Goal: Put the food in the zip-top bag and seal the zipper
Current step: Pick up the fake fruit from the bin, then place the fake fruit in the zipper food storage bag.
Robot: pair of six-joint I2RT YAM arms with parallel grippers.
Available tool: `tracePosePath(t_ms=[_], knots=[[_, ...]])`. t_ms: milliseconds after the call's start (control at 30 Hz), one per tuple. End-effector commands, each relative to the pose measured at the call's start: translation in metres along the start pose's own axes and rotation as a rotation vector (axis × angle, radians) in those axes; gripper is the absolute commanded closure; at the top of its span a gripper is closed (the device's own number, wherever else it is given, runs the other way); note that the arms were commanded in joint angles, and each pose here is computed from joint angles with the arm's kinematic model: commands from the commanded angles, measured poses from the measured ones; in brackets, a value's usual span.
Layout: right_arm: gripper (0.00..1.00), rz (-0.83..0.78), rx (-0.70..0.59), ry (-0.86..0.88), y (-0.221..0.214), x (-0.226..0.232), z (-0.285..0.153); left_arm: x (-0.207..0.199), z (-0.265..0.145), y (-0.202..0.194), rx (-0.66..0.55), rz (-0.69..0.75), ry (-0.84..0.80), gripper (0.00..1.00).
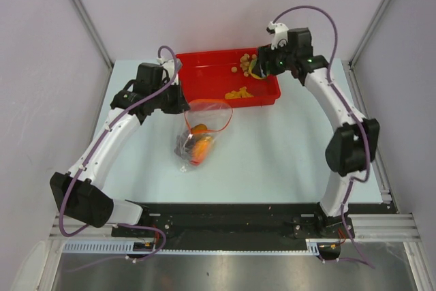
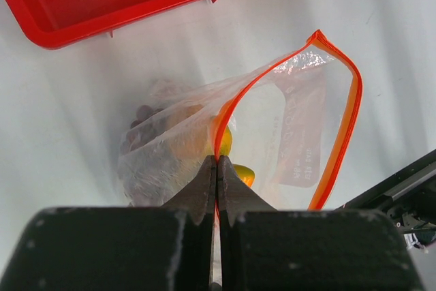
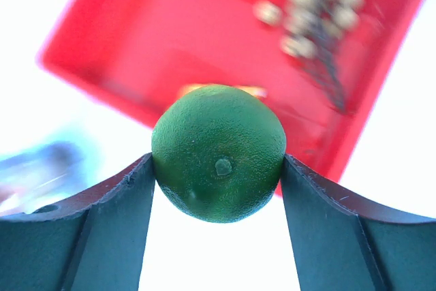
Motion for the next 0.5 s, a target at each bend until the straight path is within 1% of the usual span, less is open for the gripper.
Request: tracePosePath(t_ms=[0, 33, 100, 200, 267, 300, 333, 467], knots=[[0.52, 0.010, -0.071, 0.287, 0.018, 0.056, -0.061, -0.005, -0.010, 0.010, -0.057, -0.018, -0.021, 1.00], [0.52, 0.013, -0.075, 0.320, 0.016, 0.066, -0.074, -0.005, -0.010, 0.010, -0.057, -0.020, -0.024, 1.00], [0.51, 0.005, -0.071, 0.419, 0.013, 0.091, -0.083, -0.005, -0.010, 0.010, -0.057, -0.022, -0.025, 1.00], [0.52, -0.034, -0.056, 0.505, 0.007, 0.128, -0.092, -0.006, -0.011, 0.010, -0.057, -0.025, -0.030, 1.00], [0.52, -0.050, -0.045, 0.536, 0.005, 0.142, -0.092, -0.006, -0.011, 0.010, -0.056, -0.026, -0.037, 1.00], [0.52, -0.066, -0.035, 0.563, 0.004, 0.156, -0.091, -0.006, -0.011, 0.010, -0.058, -0.025, -0.036, 1.00], [0.54, -0.076, -0.033, 0.571, 0.003, 0.162, -0.089, -0.006, -0.012, 0.010, -0.057, -0.025, -0.037, 1.00], [0.55, -0.109, -0.005, 0.602, -0.003, 0.190, -0.074, -0.006, -0.012, 0.009, -0.056, -0.027, -0.037, 1.00]])
Point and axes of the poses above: each gripper's point midway between its finger pads, its own z axis out along the fingers, its own x axis along the line the jaws close on, y = z × x, the point moved 9 cm from there along -z, back along the fingers, and after that the axes turned 6 degrees about -z, right-handed, at the moved point
